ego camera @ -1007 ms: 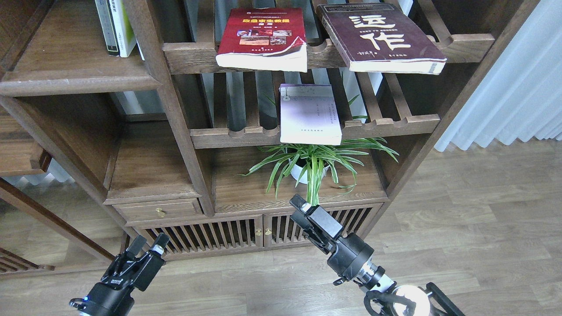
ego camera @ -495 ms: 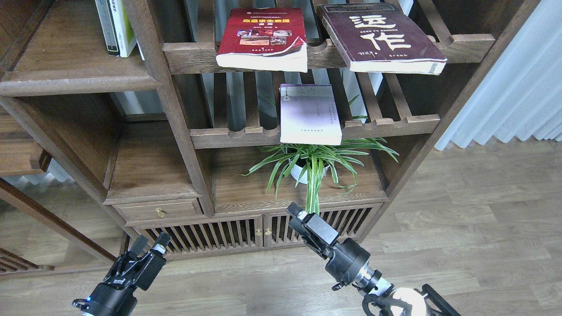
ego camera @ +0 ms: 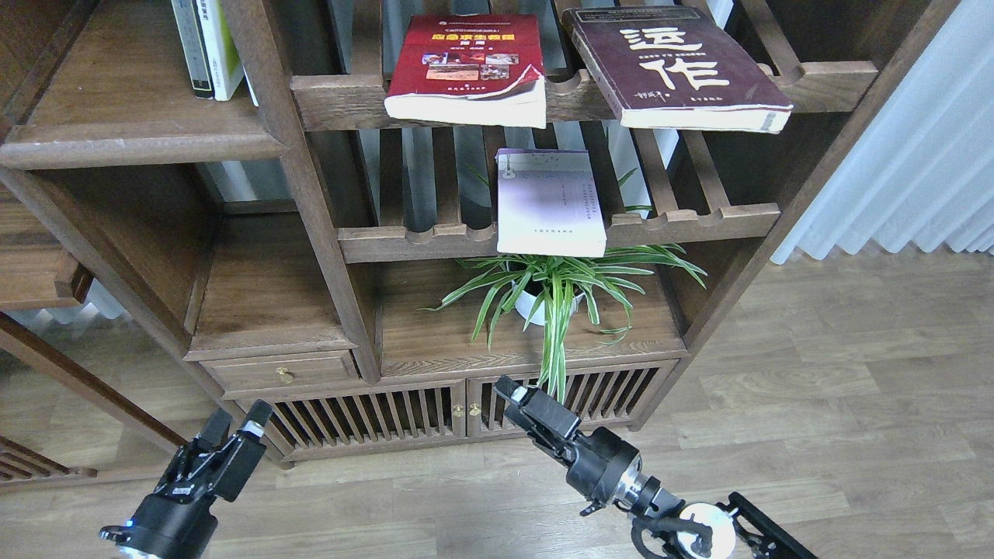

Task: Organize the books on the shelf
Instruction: 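Raise the right gripper toward the white book on the middle shelf, then grasp the white book's lower edge with the right gripper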

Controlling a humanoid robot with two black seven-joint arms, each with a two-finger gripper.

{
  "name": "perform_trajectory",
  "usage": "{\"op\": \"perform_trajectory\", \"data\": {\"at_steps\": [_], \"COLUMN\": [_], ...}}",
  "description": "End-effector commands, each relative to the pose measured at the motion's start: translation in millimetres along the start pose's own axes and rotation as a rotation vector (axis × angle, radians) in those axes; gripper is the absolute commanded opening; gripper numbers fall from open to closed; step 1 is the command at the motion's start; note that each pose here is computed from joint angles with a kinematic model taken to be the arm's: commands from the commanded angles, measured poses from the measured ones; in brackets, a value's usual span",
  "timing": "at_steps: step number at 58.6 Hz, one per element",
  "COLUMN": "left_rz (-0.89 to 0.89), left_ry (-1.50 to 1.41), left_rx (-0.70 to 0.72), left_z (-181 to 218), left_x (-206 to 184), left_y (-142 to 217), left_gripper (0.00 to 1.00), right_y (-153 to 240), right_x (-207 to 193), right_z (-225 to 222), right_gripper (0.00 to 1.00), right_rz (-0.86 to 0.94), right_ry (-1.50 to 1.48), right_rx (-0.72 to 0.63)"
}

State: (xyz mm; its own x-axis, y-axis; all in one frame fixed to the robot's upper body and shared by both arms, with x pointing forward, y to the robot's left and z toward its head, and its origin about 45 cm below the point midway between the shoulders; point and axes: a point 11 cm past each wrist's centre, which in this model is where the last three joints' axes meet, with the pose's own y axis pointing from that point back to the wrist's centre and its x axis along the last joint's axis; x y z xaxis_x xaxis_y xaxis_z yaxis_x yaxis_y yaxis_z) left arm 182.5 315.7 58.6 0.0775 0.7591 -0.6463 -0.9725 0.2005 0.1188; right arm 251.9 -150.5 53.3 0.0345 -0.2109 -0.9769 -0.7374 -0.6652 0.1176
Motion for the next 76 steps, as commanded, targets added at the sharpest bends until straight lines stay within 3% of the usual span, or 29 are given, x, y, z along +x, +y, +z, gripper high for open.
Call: {"op": "perform_trajectory", "data": {"at_steps": [1,10,26,46,56,67,76], "left_rz": [0.032,0.040,0.060,0.064,0.064,0.067,0.073], "left_ry": [0.006,0.005,0.003,0.014,0.014,0.016,0.020], "left_rx": [-0.020,-0.026,-0.018,-0.025,-0.025,-0.023,-0.025], "left_z": [6,7,5,1,1,0,-1], "left_x": [9,11,17,16,16,17,17], "left_y": [2,3,6,2,2,3,3], "left_gripper": [1.00,1.00,1.00,1.00,1.00,1.00,1.00], "right_y": [-11,-27,-52,-81,-76,-83,-87], "right_x": [-10,-22,-19,-51,-34,-44,-45], "right_z": [-14,-17,-49,-80,-86,-97,-107], "right_gripper": [0.99,0.99,0.99,0.99,0.91,0.81,0.79], "right_rz": [-0.027,-0.050,0.139,0.080,0.144,0.122,0.129], "right_ry": [0.019,0.040,-0.038,-0.066,-0.087,-0.117,-0.106], "right_rx": [0.055,0.031,0.137,0.180,0.204,0.237,0.250]}}
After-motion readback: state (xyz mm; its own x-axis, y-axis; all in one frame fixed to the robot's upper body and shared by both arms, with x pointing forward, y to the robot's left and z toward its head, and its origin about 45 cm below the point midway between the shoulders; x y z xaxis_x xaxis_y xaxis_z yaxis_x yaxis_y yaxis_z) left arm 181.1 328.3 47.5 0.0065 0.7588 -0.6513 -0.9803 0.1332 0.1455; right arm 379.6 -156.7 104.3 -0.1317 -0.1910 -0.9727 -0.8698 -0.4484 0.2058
